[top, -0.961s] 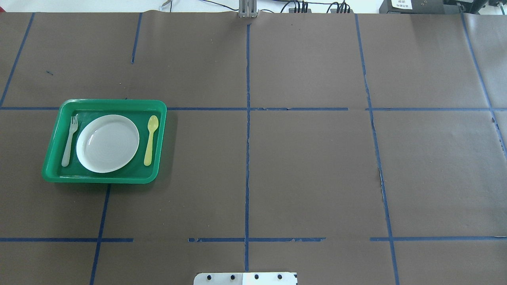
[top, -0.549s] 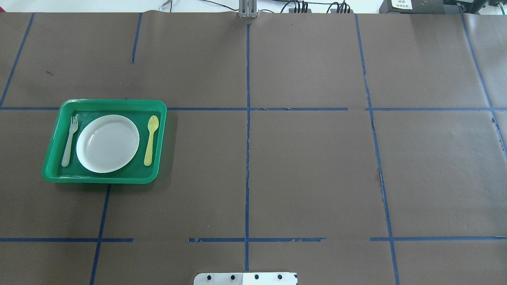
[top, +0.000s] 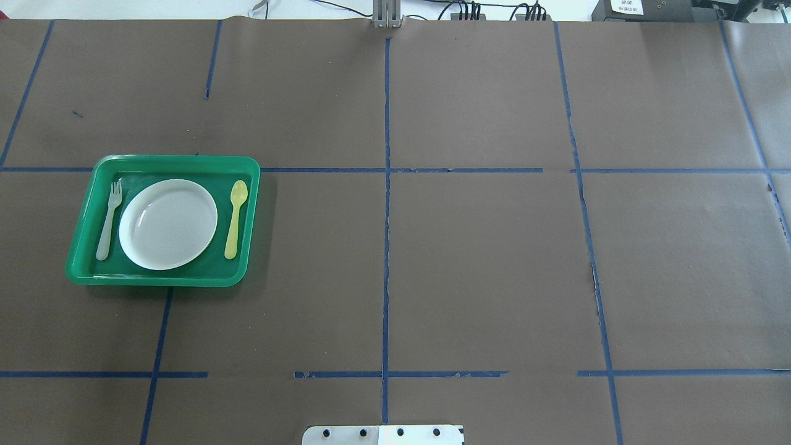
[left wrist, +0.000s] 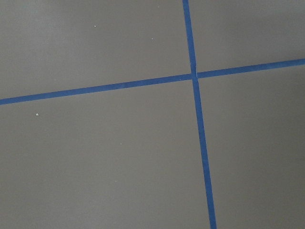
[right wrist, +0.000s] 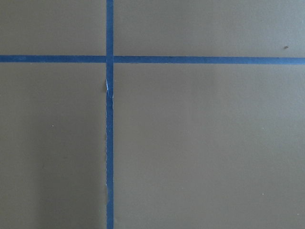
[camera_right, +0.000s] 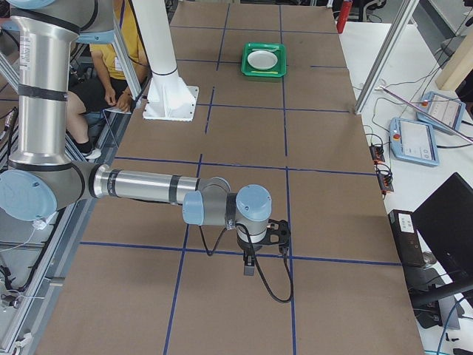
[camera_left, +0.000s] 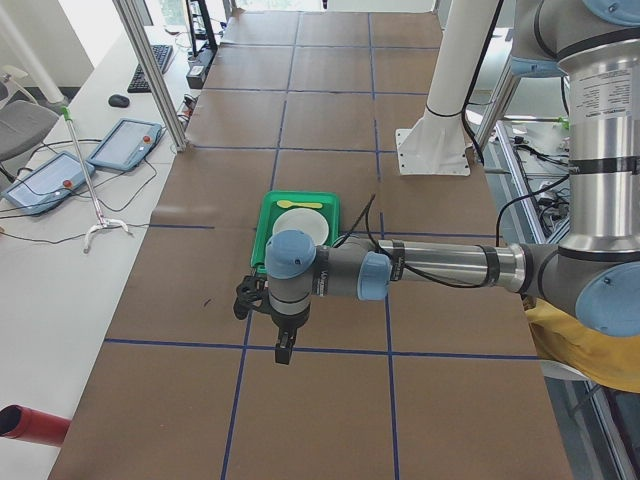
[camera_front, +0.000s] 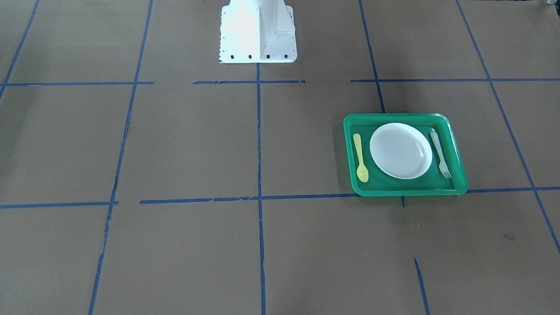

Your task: Place fork

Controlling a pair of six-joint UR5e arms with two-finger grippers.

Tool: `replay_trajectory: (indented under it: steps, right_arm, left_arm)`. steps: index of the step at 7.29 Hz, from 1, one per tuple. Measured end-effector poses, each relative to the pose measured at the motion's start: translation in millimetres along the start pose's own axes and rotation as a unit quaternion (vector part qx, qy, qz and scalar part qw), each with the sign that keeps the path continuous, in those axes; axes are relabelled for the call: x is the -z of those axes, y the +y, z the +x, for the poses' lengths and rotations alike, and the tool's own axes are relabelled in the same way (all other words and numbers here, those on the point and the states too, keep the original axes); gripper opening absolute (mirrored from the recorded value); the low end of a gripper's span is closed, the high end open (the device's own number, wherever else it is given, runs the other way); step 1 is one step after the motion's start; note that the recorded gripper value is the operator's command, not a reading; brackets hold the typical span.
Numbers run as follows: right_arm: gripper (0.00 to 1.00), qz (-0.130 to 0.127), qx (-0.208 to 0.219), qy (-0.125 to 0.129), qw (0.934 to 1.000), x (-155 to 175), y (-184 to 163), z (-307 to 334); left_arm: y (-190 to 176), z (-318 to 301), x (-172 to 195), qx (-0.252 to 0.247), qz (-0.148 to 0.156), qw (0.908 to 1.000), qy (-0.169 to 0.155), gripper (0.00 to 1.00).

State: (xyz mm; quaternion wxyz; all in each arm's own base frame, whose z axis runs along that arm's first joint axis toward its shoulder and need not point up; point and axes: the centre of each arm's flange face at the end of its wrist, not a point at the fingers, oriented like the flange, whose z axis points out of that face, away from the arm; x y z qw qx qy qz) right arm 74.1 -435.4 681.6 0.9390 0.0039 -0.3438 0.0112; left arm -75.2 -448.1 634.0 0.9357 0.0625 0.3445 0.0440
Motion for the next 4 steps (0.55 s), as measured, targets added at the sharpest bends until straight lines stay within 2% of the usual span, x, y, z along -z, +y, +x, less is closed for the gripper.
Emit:
replay_trajectory:
  steps: [4]
  right_arm:
    - [1.00,0.000,0.000,0.000,1.0000,0.0,0.0,-0.1]
  left_arm:
    - [-0.7,0.7,1.2,-0.001,0.002,1.0000,0.000,1.00]
